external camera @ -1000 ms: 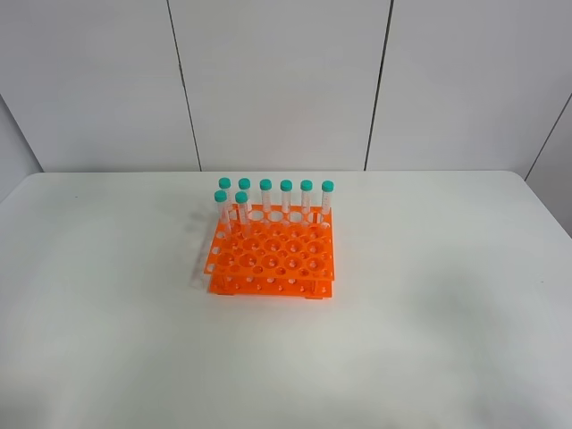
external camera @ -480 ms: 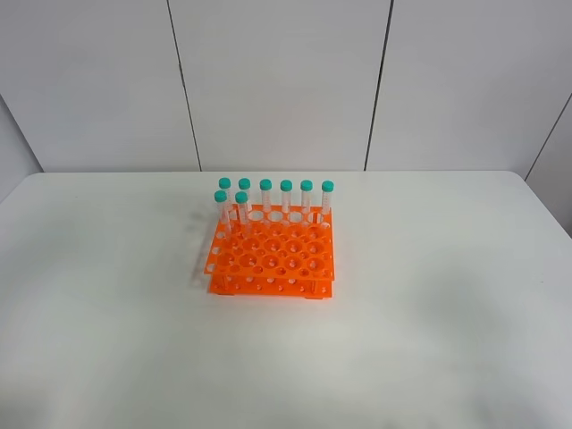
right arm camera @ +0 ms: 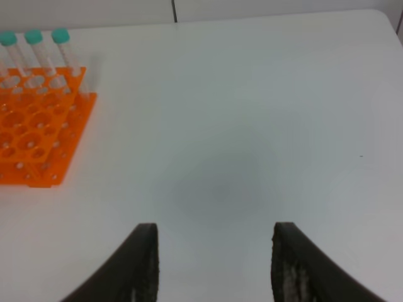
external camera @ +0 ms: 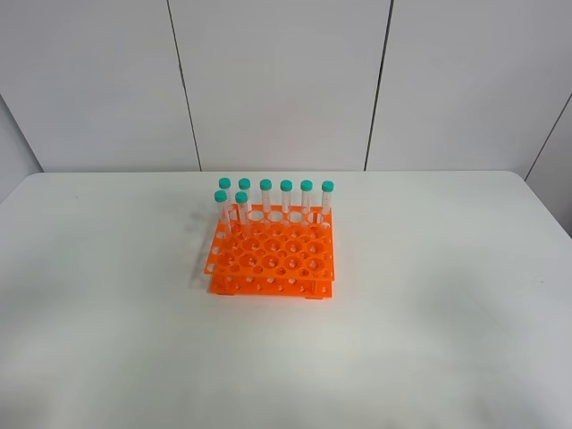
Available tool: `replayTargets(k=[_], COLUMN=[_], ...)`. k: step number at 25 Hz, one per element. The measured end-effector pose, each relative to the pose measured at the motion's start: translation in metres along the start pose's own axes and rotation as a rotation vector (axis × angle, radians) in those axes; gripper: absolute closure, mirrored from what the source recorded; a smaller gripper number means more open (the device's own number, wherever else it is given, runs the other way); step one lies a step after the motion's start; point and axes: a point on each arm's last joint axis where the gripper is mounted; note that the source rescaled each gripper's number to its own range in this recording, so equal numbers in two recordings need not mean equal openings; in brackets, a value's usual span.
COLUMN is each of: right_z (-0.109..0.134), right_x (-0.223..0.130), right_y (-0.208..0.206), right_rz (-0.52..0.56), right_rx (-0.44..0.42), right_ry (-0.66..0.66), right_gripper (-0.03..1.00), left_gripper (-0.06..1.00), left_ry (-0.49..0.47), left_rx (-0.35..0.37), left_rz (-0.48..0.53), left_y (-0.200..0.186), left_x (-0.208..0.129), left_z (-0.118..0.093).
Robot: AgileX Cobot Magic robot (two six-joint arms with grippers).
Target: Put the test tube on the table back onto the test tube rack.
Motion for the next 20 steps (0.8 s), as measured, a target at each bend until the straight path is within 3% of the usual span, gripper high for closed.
replayTargets(k=[20], right_z=[0.0], right_x=[0.0], right_y=[0.0], right_rz=[0.0], right_rx=[0.0], right_ry=[0.0], right_gripper=[-0.03], left_gripper=[0.29], left_ry=[-0.052], left_rx=[-0.009], left_rz=[-0.042], left_y=[0.006], left_x=[-0.033], left_z=[0.0])
Point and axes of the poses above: a point on each arm's last joint axis where the gripper is mounted, y pointing out along that axis toward the gripper, z along the wrist's bending axis when the last joint is at zero, x = y × z, and after that the axes turned 1 degree about y, right-handed
